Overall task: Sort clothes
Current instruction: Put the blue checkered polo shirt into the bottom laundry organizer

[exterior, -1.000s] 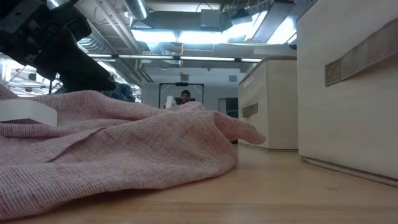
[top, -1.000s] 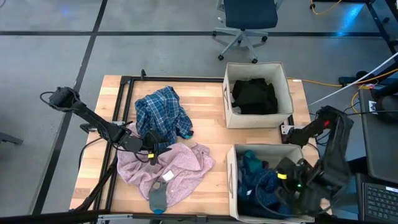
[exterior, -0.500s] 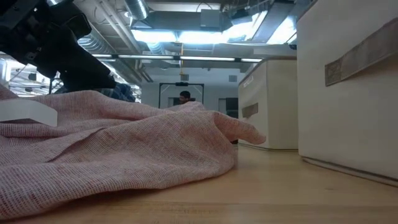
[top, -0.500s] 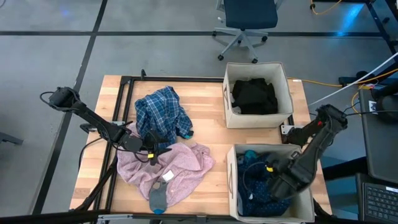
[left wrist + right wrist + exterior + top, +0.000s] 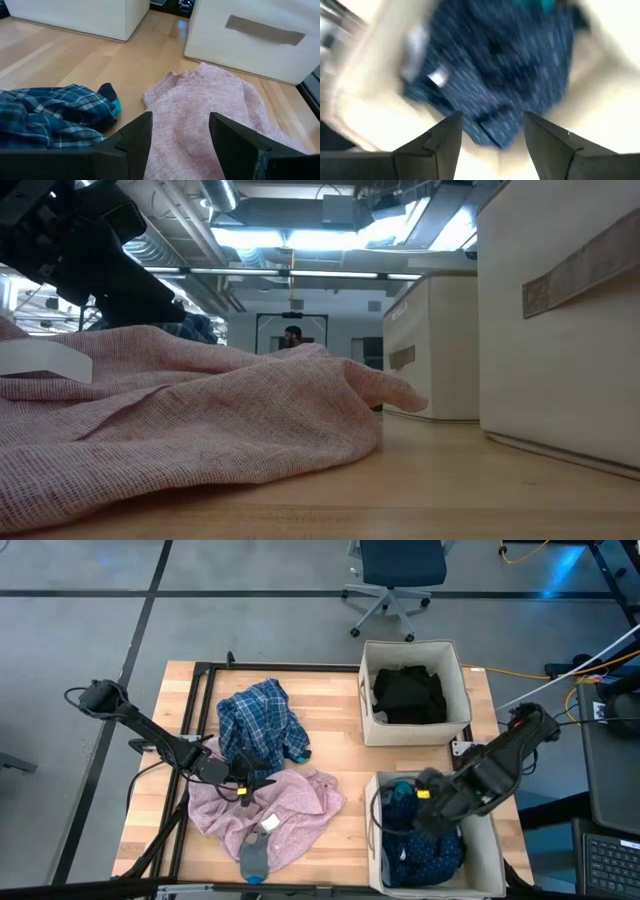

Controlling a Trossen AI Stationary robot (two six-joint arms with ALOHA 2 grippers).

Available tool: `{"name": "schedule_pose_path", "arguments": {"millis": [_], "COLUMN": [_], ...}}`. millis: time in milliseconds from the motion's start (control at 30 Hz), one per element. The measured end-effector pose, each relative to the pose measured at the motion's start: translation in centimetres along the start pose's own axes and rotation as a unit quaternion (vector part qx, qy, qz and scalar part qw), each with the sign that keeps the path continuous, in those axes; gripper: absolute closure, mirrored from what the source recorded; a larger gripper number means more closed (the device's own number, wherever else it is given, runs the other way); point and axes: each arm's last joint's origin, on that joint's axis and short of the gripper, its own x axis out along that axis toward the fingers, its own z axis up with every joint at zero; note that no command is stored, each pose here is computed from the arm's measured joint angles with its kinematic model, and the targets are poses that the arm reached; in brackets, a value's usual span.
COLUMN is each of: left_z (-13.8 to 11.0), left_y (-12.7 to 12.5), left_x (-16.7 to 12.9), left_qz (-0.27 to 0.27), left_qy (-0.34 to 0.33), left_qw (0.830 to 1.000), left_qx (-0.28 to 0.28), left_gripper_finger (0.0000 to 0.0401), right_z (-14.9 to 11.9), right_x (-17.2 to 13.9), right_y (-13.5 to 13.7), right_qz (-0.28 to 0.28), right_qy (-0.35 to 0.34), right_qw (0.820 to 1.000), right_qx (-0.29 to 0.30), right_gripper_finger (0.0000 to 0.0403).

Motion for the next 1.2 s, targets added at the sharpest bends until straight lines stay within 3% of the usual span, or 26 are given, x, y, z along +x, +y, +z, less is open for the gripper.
{"name": "schedule_pose_path", "arguments": {"millis": [100,200,333,467,600,733,867,1033,1100,1200], "left_z": [0.0,0.0,0.0,0.1,1.2,3.6,6.5,8.8,8.8,8.4], "left_y": [0.0,0.0,0.0,0.0,-0.2,-0.2,0.6,2.8,3.6,4.5], "left_x": [0.0,0.0,0.0,-0.1,-0.4,-1.1,-1.7,-2.4,-2.4,-2.1], "left_qz": [0.0,0.0,0.0,0.0,-0.002,0.039,0.118,0.227,0.247,0.232], "left_qy": [0.0,0.0,0.0,-0.002,-0.019,-0.034,-0.008,0.06,0.074,0.117], "left_qw": [1.0,1.0,1.0,1.0,1.0,0.998,0.991,0.97,0.965,0.965], "left_qx": [0.006,0.006,0.005,0.004,0.012,0.029,0.068,0.069,0.048,0.049], "left_gripper_finger": [0.0215,0.0215,0.0215,0.0215,0.0215,0.0215,0.0215,0.0215,0.0215,0.0215], "right_z": [0.2,0.7,1.6,3.5,6.7,11.1,16.1,21.9,24.0,26.6], "right_x": [-2.0,-3.3,-4.1,-3.5,-1.8,0.5,3.0,5.8,7.0,8.6], "right_y": [0.2,0.3,0.6,1.6,2.6,3.4,4.5,5.1,5.1,4.8], "right_qz": [0.039,0.045,0.011,-0.04,-0.08,-0.112,-0.069,0.001,0.008,0.016], "right_qy": [-0.102,-0.246,-0.423,-0.546,-0.569,-0.574,-0.562,-0.566,-0.562,-0.551], "right_qw": [0.993,0.964,0.895,0.823,0.801,0.784,0.772,0.736,0.736,0.741], "right_qx": [-0.04,-0.087,-0.139,-0.151,-0.167,-0.208,-0.289,-0.372,-0.378,-0.384], "right_gripper_finger": [0.0196,0.0196,0.0196,0.0196,0.0196,0.0196,0.0196,0.0196,0.0196,0.0196]}}
